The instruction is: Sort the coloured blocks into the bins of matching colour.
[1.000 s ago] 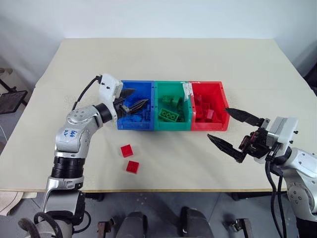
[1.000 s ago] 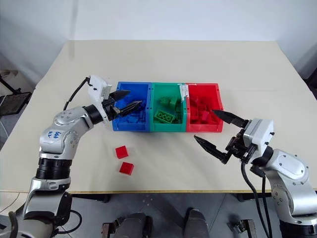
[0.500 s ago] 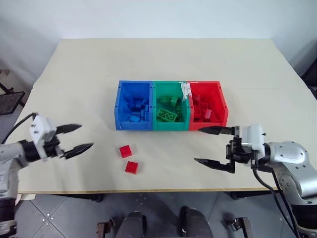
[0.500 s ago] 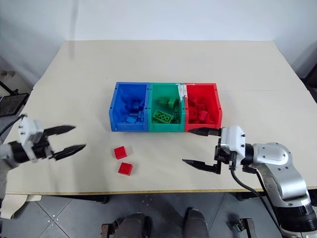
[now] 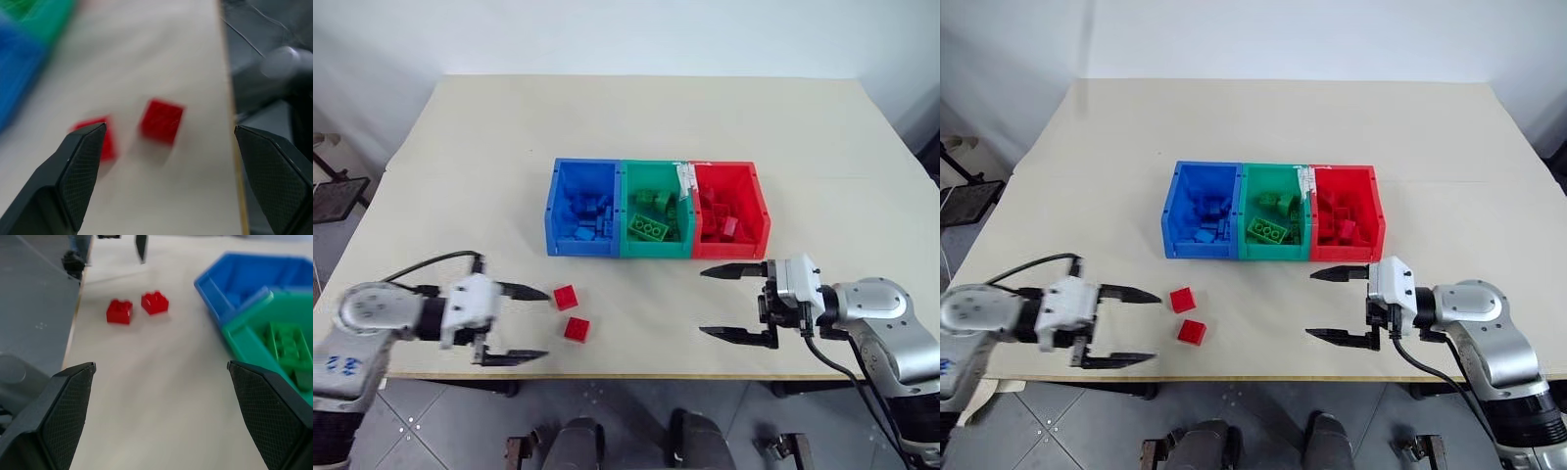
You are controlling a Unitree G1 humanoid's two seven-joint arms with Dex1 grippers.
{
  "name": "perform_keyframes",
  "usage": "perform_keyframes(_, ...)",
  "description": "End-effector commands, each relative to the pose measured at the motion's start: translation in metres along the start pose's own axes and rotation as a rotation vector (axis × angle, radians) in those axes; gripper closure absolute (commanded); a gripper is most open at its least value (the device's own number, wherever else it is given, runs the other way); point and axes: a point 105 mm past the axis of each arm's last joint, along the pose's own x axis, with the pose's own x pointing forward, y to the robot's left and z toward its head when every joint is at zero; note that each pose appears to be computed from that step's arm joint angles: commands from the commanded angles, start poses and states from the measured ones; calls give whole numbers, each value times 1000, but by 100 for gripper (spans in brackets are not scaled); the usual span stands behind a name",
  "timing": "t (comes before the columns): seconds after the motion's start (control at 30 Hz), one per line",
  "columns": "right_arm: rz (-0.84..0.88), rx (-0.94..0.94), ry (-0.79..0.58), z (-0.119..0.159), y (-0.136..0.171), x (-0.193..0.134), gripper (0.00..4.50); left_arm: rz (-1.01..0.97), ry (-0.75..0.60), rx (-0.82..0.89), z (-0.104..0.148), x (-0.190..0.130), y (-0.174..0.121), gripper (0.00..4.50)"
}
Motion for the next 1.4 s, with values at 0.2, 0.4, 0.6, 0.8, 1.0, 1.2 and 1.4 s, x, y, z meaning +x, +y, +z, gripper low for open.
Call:
perform_keyframes(0.2,-25,-13,46,2,10,-10,0,-114,249,94,-10,39,10,3)
perform_keyframes(0.4,-41,9,68,1,18,-12,0,-142,258,57,-11,52,9,42)
perform_keyframes(0.6,-78,18,88,1,22,-21,0,-126,264,68,-14,54,16,224)
perform_keyframes(0.8,-228,51,29,7,18,-34,0,-15,-64,14,44,74,44,303)
perform_keyframes(1.0,-536,114,-14,9,11,-61,0,122,-349,4,111,108,89,303)
perform_keyframes(1.2,-803,132,25,2,5,-87,0,280,-556,44,170,157,133,303)
perform_keyframes(1.4,-902,120,69,2,17,-92,0,346,-410,161,182,212,157,303)
